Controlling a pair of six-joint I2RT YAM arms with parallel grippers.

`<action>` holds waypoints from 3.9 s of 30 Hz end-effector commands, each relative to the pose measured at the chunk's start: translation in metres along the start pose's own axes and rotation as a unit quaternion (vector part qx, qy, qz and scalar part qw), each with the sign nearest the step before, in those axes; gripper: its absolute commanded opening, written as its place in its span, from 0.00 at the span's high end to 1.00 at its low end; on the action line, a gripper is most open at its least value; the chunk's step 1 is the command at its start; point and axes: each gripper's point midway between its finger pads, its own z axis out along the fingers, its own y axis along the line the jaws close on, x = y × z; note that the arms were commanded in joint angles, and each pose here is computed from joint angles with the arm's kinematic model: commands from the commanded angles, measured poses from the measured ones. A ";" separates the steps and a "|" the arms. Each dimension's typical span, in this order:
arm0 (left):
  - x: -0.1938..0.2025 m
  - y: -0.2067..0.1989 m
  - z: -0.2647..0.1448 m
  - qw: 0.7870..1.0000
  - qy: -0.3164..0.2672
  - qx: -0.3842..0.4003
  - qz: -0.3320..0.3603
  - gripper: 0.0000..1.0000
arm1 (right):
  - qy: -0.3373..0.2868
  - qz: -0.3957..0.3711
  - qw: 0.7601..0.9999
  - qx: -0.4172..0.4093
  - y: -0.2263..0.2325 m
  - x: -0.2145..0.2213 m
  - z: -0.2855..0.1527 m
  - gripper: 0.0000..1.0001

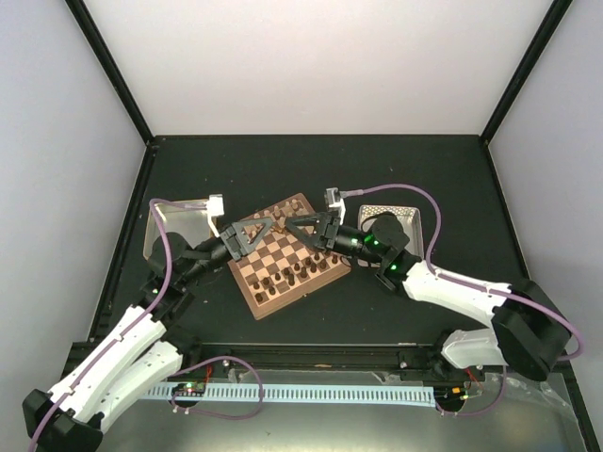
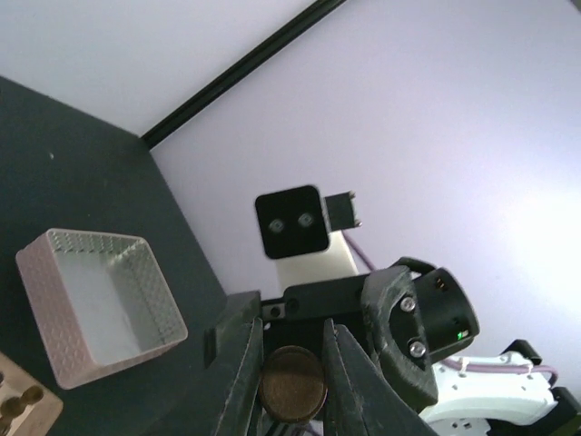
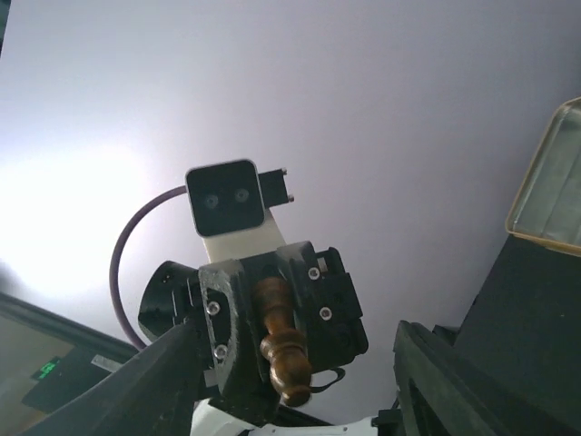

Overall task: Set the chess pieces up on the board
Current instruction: Place the chess piece on the chessboard.

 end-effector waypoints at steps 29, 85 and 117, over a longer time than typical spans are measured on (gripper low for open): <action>-0.024 -0.012 -0.003 0.998 -0.061 0.027 -0.021 0.91 | 0.024 0.076 0.992 -0.096 0.047 0.003 0.024 0.89; -0.042 0.098 -0.158 0.855 -0.142 -0.465 0.180 0.09 | 0.416 -0.233 0.666 0.574 -0.202 0.113 -0.011 0.99; -0.045 0.093 -0.159 0.857 -0.148 -0.458 0.184 0.07 | 0.383 -0.243 0.699 0.552 -0.181 0.099 0.015 0.70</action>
